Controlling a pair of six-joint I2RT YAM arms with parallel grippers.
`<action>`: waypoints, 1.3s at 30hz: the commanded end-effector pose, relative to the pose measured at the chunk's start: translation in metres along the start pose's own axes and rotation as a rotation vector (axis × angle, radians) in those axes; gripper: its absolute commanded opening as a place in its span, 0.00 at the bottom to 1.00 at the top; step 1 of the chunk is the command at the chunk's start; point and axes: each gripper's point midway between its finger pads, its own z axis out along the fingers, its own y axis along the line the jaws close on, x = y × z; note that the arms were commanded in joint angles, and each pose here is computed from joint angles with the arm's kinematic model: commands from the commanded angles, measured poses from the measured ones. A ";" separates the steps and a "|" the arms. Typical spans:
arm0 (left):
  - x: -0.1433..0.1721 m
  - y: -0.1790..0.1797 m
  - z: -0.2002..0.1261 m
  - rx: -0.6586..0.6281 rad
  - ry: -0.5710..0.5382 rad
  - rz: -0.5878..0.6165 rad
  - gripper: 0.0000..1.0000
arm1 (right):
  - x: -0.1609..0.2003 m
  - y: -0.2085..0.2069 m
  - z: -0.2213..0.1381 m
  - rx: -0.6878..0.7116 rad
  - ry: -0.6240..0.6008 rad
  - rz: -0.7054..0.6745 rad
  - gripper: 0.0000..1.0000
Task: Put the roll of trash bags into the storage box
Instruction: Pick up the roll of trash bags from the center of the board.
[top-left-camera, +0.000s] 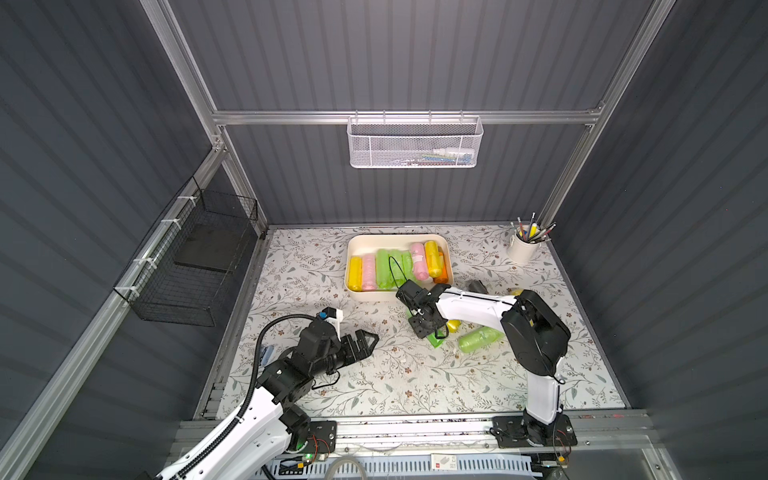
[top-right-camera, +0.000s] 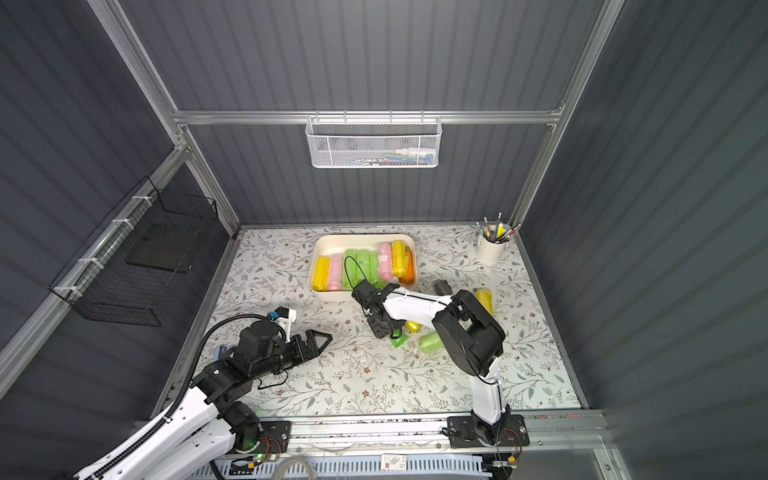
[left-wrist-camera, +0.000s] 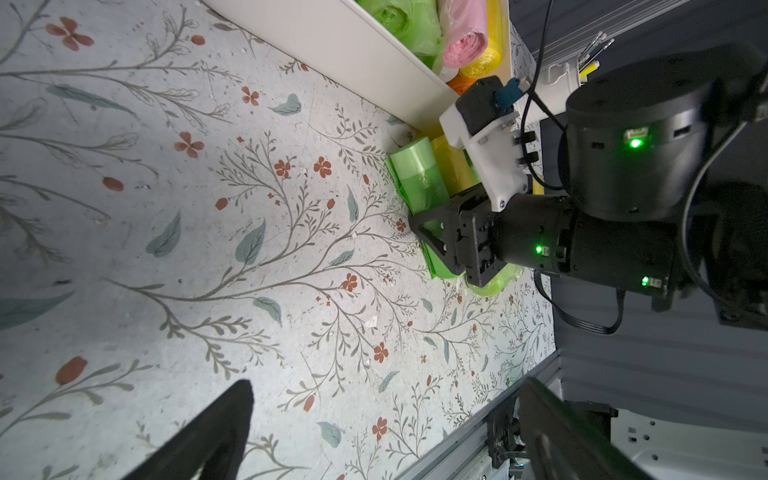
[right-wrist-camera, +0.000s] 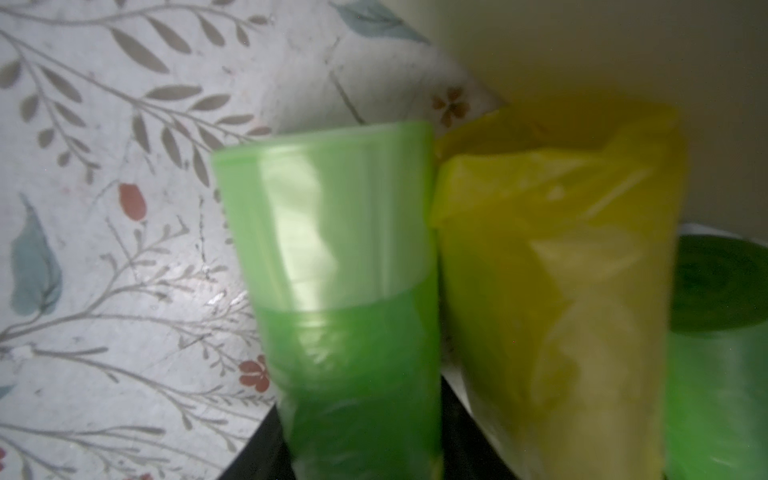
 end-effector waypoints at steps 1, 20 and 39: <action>0.002 0.000 -0.002 0.003 0.005 0.006 1.00 | 0.000 -0.002 -0.001 0.015 0.001 0.013 0.41; -0.010 -0.012 -0.012 -0.002 -0.029 0.051 1.00 | -0.017 0.014 -0.089 -0.220 -0.181 0.260 0.41; -0.028 -0.038 -0.022 0.033 -0.054 0.074 1.00 | -0.023 0.016 -0.140 -0.298 -0.316 0.339 0.43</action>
